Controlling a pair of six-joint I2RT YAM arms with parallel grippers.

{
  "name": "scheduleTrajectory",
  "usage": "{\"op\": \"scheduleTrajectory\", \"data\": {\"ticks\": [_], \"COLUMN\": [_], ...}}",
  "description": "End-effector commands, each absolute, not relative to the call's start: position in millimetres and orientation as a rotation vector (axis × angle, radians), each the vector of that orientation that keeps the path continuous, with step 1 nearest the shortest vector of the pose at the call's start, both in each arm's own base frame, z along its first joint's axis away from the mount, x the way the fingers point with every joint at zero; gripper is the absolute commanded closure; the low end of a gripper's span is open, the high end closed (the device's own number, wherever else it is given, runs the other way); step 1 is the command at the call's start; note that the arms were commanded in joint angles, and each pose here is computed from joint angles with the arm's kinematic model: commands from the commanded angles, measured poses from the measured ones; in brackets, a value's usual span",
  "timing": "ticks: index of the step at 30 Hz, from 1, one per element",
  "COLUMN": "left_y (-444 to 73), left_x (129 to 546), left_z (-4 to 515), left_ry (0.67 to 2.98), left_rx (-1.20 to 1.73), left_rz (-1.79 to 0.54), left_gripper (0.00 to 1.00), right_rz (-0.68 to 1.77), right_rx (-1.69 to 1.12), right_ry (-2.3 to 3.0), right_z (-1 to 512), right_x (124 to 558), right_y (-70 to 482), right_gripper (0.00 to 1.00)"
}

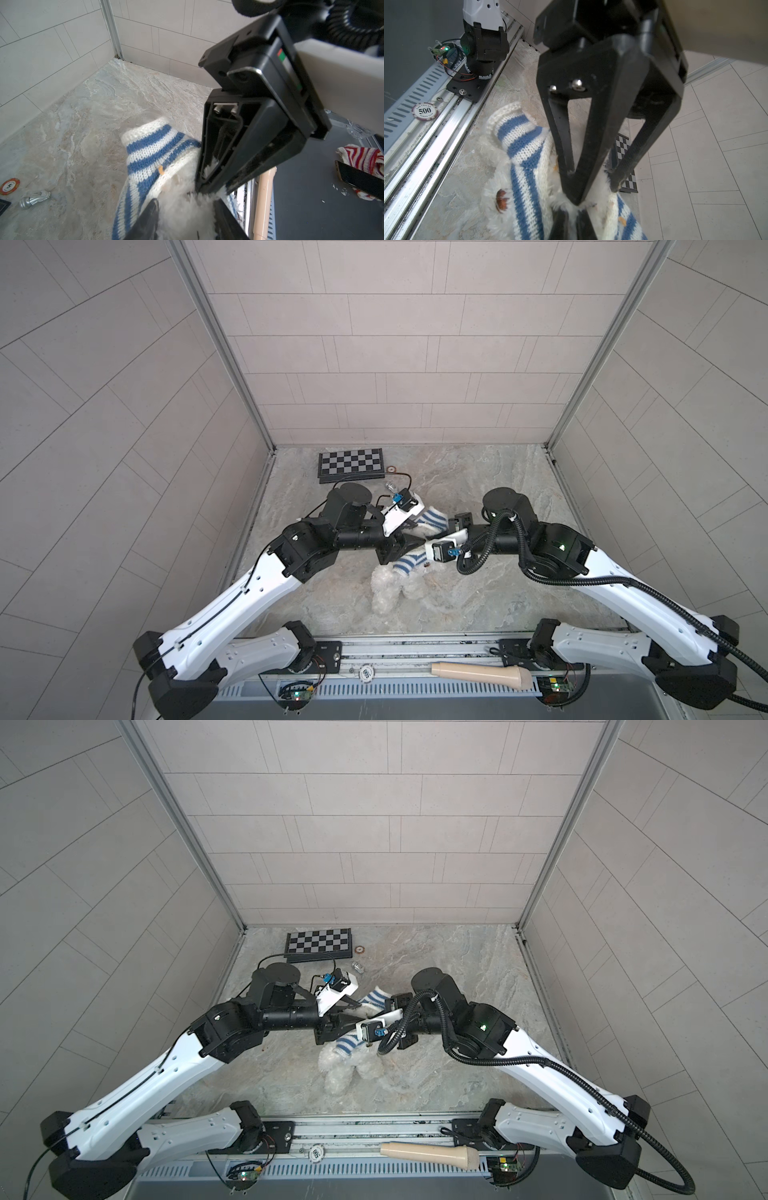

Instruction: Dress the teddy bear

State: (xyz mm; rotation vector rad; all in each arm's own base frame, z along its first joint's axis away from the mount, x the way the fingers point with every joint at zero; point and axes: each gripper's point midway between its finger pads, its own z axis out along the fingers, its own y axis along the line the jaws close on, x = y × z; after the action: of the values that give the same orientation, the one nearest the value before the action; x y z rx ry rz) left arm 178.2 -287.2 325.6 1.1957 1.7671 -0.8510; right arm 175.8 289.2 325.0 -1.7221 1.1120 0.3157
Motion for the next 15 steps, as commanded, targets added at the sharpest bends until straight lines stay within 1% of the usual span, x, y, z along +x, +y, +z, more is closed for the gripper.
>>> {"op": "scheduleTrajectory", "data": {"ticks": [1,6,12,15], "left_y": [-288.5,-286.9,-287.8,-287.4], "left_x": [180.0,178.0,180.1,183.1], "left_z": [314.9,295.8,280.7,277.2], "left_ry": [1.796,1.857,1.902,1.912], "left_rx": [1.237,1.268,1.286,1.294], "left_rz": [-0.808,-0.796,-0.782,-0.757], "left_gripper": [0.55,0.53,0.54,0.62], "right_rz": [0.338,0.314,0.333,0.332], "right_rx": [-1.663,-1.643,-1.645,-1.644], "right_ry": [0.989,0.997,0.982,0.974], "right_z": [356.0,357.8,357.6,357.6], "right_x": [167.2,172.3,168.9,167.2], "right_y": [297.3,297.5,302.7,305.2], "right_gripper": [1.00,1.00,1.00,1.00]}}
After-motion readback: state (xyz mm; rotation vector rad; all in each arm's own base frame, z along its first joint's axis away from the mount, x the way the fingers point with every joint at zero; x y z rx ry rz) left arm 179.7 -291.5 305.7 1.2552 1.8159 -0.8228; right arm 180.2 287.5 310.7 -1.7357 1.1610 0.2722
